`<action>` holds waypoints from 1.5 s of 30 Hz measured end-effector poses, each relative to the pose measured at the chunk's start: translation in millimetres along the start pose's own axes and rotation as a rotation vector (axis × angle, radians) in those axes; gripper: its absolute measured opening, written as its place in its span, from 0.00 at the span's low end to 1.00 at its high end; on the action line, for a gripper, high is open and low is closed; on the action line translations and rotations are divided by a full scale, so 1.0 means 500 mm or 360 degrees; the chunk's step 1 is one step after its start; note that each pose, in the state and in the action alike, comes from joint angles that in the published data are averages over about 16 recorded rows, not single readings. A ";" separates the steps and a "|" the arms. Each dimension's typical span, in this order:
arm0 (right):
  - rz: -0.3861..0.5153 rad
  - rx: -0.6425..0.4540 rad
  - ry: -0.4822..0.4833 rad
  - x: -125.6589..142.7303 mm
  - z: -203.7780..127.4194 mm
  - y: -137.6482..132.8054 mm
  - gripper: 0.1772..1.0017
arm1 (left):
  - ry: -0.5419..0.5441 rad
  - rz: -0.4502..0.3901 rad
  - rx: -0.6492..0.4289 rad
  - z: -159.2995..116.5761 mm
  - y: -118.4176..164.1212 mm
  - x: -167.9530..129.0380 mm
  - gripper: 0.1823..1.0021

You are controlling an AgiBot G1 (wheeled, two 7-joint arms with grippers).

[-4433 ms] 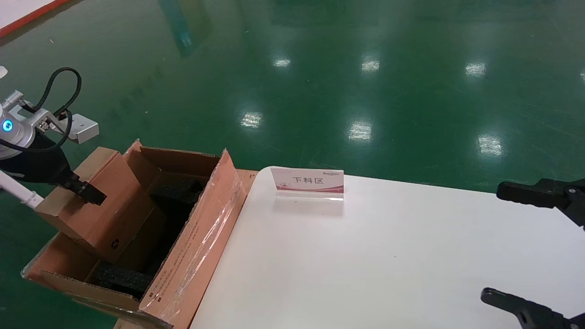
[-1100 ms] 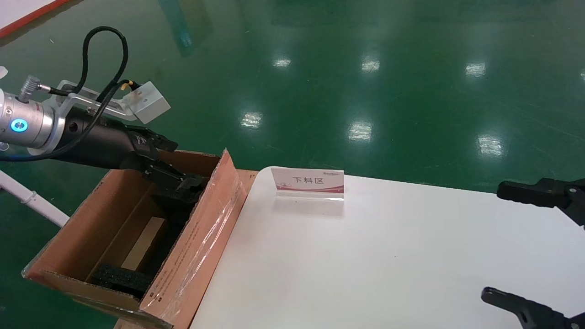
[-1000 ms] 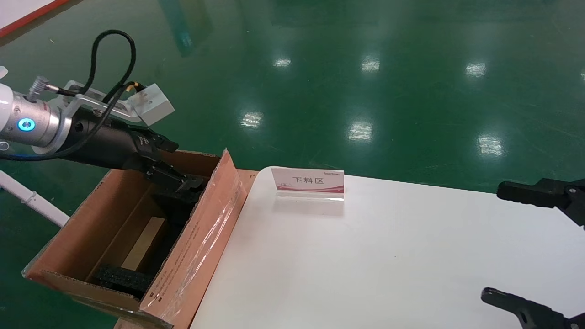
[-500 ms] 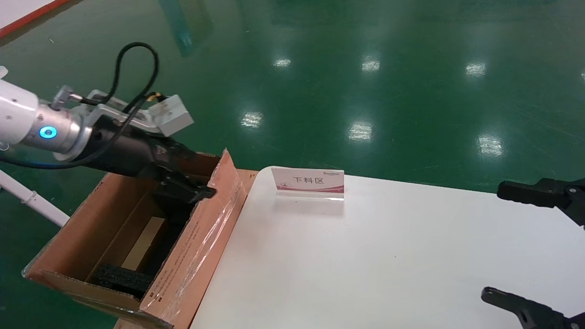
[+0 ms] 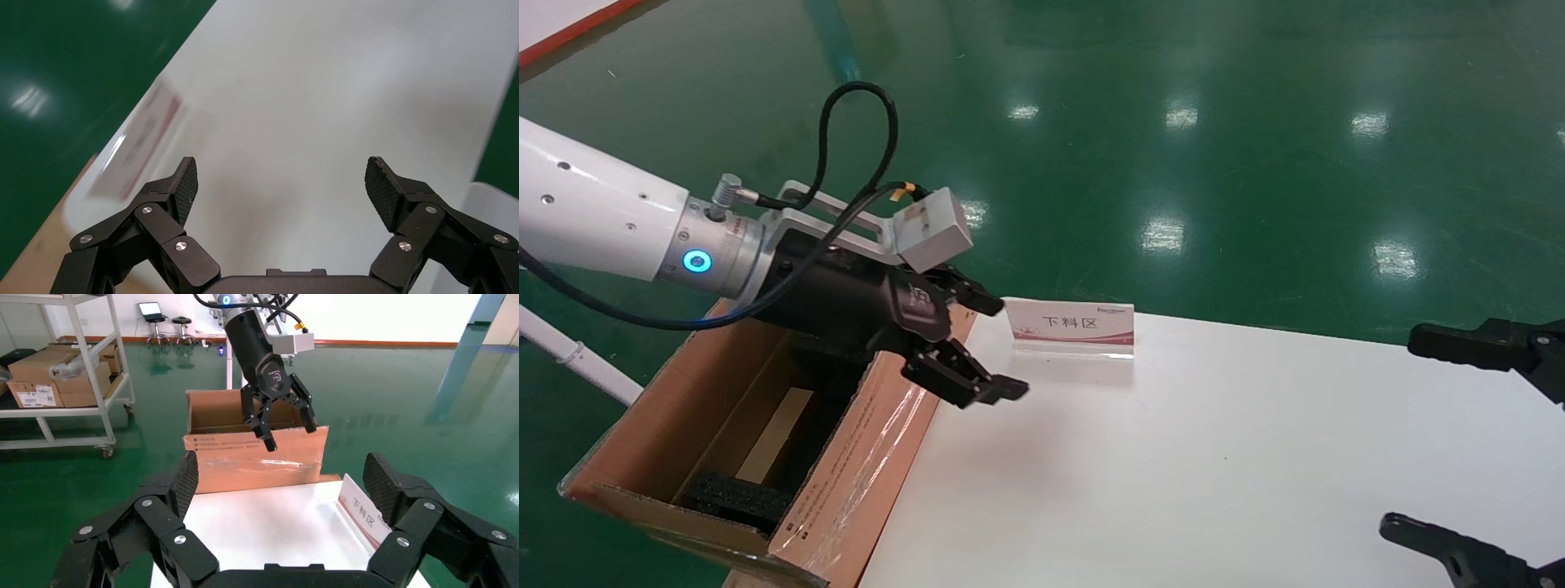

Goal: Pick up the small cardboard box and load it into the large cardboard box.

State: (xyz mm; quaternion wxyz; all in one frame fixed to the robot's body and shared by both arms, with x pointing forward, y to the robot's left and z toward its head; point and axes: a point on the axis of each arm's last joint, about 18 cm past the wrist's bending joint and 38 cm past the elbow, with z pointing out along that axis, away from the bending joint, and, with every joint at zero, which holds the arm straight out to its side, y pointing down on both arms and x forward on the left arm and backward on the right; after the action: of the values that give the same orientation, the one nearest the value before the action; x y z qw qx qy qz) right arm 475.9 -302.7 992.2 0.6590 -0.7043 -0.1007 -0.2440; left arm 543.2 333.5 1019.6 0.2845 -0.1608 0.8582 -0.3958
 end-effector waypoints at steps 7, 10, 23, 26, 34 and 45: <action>0.0000 0.0000 0.0000 0.000 0.000 0.000 1.00 | 0.0173 0.0086 0.0181 0.028 -0.023 0.040 1.00; 0.0000 0.0000 0.0000 0.000 0.000 0.000 1.00 | 0.0237 0.0118 0.0264 0.036 -0.031 0.056 1.00; 0.0000 0.0000 0.0000 0.000 0.000 0.000 1.00 | 0.0435 0.0240 0.0661 0.038 -0.040 0.114 1.00; 0.0000 0.0000 0.0000 0.000 0.000 0.000 1.00 | 0.0458 0.0265 0.0758 0.032 -0.036 0.124 1.00; 0.0000 0.0000 0.0000 0.000 0.000 0.000 1.00 | 0.0474 0.0322 0.1004 0.007 -0.016 0.147 1.00; 0.0000 0.0000 0.0000 0.000 0.000 0.000 1.00 | 0.0451 0.0359 0.1157 -0.015 0.006 0.160 1.00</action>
State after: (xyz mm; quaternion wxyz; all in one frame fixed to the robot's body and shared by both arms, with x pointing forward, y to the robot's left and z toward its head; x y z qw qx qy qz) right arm 475.8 -302.6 992.1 0.6590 -0.7043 -0.1008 -0.2440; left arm 475.6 299.8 992.2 0.2434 0.1015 0.7053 -0.6580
